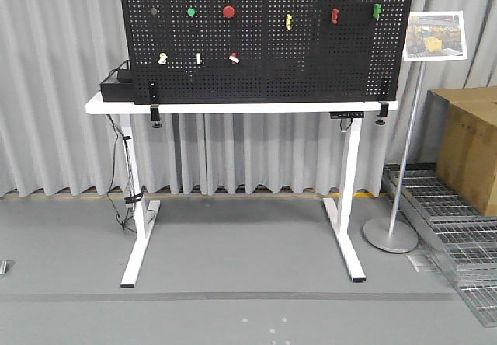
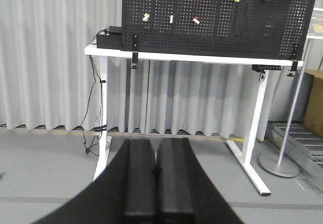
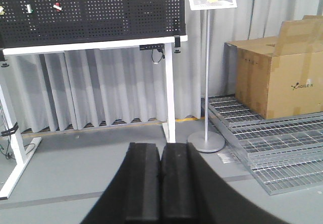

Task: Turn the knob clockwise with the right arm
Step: 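Drive the base forward up close to the black pegboard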

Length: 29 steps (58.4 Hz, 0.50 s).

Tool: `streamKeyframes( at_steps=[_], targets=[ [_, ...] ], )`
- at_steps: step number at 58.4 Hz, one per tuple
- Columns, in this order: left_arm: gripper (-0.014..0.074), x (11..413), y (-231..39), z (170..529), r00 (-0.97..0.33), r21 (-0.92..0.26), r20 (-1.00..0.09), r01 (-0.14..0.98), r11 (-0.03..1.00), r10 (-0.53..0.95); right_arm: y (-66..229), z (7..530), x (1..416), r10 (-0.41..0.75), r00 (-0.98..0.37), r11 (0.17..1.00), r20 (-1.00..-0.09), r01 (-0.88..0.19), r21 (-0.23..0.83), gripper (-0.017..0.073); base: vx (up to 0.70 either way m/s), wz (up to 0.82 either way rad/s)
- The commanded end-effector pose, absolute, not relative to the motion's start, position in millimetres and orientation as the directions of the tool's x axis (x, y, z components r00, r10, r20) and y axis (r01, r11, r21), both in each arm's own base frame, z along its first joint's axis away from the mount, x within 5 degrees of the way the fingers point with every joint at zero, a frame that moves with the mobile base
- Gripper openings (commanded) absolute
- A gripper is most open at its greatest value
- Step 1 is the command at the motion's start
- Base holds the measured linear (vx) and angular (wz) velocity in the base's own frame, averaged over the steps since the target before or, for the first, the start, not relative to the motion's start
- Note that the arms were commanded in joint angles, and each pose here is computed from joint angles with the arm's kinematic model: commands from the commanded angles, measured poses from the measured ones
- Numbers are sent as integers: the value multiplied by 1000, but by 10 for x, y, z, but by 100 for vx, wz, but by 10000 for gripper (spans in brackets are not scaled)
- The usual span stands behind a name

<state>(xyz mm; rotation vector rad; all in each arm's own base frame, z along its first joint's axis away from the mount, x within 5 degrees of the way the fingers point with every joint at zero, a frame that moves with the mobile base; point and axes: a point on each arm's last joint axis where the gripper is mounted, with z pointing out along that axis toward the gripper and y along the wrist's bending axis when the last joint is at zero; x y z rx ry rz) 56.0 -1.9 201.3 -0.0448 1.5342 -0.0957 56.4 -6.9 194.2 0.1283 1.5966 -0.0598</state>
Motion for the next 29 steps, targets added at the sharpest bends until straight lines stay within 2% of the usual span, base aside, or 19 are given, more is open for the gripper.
streamKeyframes(
  at_steps=[1,16,29],
  targets=[
    [-6,561,-9,2043,102,-107,-989,30,994,-109,-68,2010,558,17,64,993,-998,118,25,-8,2,-1],
    [-6,561,-9,2043,102,-107,-989,30,994,-109,-68,2010,558,17,64,993,-998,118,25,-8,9,0],
    [-6,561,-9,2043,102,-107,-989,30,994,-109,-68,2010,558,17,64,993,-998,118,25,-8,28,5]
  ],
)
